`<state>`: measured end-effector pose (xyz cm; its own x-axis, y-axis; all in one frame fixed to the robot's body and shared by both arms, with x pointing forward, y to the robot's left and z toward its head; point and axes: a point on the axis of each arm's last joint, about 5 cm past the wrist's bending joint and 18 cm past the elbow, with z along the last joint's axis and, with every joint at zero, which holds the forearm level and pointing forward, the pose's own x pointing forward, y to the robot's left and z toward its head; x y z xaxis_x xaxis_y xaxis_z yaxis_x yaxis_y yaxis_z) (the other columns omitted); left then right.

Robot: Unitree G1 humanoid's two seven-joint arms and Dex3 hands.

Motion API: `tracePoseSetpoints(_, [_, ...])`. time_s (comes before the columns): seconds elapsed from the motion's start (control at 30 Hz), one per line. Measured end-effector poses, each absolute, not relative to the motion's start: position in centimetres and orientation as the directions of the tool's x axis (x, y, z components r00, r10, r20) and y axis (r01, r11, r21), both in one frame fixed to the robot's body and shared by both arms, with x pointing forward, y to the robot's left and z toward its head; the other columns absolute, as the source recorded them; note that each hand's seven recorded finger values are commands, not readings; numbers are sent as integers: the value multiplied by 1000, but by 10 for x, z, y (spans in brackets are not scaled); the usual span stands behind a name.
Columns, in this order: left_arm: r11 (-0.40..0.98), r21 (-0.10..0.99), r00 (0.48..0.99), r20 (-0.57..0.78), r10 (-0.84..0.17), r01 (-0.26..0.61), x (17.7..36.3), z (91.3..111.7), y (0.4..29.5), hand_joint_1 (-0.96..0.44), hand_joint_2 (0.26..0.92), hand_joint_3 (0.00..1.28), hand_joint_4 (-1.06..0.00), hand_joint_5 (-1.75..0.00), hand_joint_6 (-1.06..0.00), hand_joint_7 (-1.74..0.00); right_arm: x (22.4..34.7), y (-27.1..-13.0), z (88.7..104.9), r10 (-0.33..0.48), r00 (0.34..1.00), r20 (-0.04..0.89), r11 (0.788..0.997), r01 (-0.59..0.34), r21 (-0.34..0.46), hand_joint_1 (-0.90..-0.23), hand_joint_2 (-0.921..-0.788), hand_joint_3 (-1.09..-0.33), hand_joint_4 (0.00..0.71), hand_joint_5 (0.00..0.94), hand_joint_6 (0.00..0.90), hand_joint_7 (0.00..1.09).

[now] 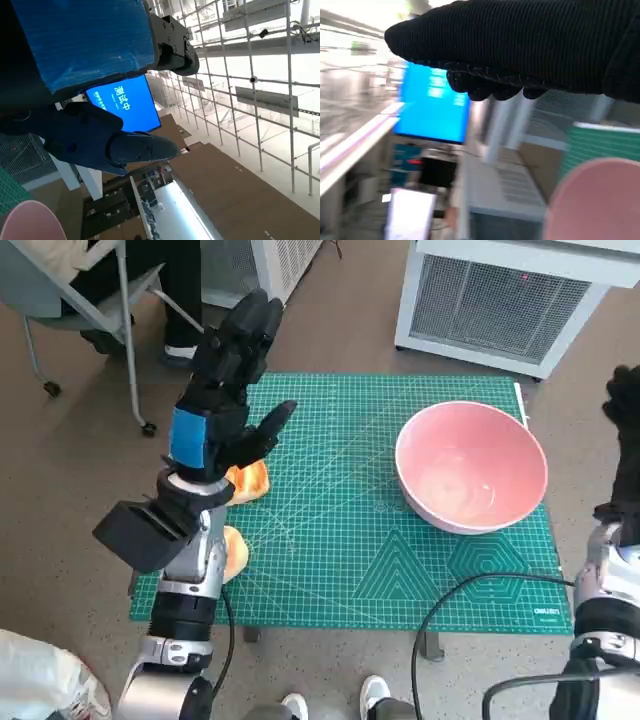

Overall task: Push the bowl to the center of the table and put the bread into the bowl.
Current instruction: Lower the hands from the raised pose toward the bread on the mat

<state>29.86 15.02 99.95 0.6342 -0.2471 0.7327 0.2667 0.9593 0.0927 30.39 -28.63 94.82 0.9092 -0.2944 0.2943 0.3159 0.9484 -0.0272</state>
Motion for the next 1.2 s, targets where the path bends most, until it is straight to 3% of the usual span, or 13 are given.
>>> tracePoseSetpoints(0.3, [962, 108, 635, 732, -247, 250, 298, 1001, 157, -398, 921, 258, -318, -3, -223, -378, 304, -283, 934, -324, 938, 119, 946, 325, 13, -506, -921, -816, 184, 7, 271, 31])
tracePoseSetpoints(0.6, [964, 118, 635, 733, -246, 237, 296, 1002, 161, -416, 921, 254, -319, -3, -230, -374, 308, -263, 920, -311, 950, -8, 950, 311, 27, -482, -921, -844, 218, 14, 276, 26])
tracePoseSetpoints(0.87, [966, 126, 637, 731, -243, 224, 294, 1002, 165, -417, 921, 251, -319, -2, -234, -370, 314, -245, 916, -259, 964, -55, 965, 261, 37, -469, -921, -848, 211, 5, 276, 22])
tracePoseSetpoints(1.2, [970, 129, 647, 726, -232, 204, 291, 1000, 171, -409, 921, 247, -323, -4, -242, -359, 320, -226, 915, -186, 980, -73, 980, 190, 62, -510, -921, -830, 222, 6, 285, 22])
